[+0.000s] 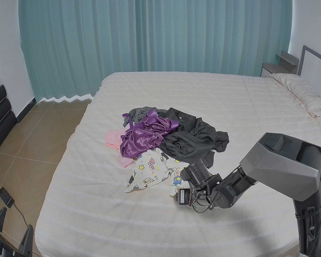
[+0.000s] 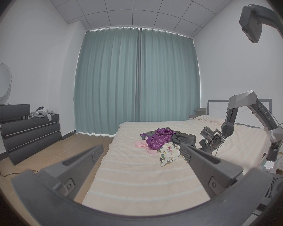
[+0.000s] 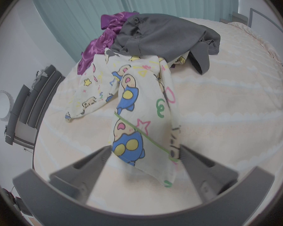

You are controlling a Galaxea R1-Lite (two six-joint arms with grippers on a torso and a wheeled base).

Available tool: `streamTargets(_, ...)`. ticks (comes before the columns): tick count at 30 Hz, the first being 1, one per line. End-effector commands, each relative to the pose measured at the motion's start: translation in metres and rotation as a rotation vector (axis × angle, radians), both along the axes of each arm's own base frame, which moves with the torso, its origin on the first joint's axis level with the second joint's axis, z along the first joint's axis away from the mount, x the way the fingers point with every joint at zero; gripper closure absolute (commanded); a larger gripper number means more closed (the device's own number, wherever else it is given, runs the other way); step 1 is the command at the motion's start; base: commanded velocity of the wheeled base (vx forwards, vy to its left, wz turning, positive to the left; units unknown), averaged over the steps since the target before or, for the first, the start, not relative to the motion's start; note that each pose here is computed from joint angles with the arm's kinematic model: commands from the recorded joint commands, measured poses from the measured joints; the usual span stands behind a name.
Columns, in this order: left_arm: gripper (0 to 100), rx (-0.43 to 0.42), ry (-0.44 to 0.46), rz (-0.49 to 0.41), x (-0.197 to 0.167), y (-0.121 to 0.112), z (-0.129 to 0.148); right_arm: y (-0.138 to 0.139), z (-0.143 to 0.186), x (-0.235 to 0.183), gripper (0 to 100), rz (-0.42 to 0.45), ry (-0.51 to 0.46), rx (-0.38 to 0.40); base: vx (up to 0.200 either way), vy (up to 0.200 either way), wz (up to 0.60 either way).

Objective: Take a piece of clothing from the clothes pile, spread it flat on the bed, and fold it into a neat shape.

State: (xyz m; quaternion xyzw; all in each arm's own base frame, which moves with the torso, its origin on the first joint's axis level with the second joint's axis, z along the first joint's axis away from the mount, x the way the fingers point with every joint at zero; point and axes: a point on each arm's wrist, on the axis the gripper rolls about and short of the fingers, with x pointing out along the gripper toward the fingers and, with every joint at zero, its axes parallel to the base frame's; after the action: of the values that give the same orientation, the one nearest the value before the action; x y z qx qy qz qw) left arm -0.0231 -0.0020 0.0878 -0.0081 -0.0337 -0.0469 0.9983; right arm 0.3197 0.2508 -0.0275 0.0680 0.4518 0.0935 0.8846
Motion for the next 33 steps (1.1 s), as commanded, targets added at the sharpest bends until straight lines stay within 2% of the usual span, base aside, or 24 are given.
streamTargets(1,0,-0.001,0.004,0.001,0.000,0.000,-0.005,0.007,0.005,0.000,100,0.019,0.008,-0.014,0.000,0.000,0.00)
streamTargets(5,0,-0.005,0.004,0.001,0.000,0.000,-0.005,0.008,0.006,0.001,100,0.018,0.026,-0.038,0.000,0.000,0.00)
streamTargets(13,0,-0.002,0.004,0.001,0.000,0.000,-0.005,0.005,0.005,-0.005,100,0.006,0.034,-0.030,0.000,0.000,0.00)
streamTargets(16,0,-0.002,0.004,0.001,0.000,0.000,-0.005,-0.006,0.021,-0.013,100,0.001,-0.005,0.040,0.000,0.000,0.00)
streamTargets(20,0,-0.002,0.004,0.001,0.000,0.000,-0.005,-0.023,0.039,-0.028,100,0.042,-0.030,0.127,0.000,0.000,0.00)
streamTargets(24,0,0.002,0.004,0.001,0.000,0.000,-0.005,-0.052,0.061,-0.067,100,0.126,-0.038,0.203,0.000,0.000,0.00)
streamTargets(28,0,0.053,-0.001,0.003,0.000,0.000,-0.005,-0.074,0.074,-0.096,100,0.168,-0.112,0.272,0.000,0.000,0.00)
streamTargets(32,0,0.118,-0.007,0.014,0.000,0.000,-0.005,-0.087,0.081,-0.112,100,0.197,-0.174,0.296,0.000,0.000,0.00)
streamTargets(33,0,0.135,-0.009,0.010,0.000,0.000,-0.005,-0.095,0.089,-0.125,100,0.223,-0.223,0.324,0.000,0.000,0.00)
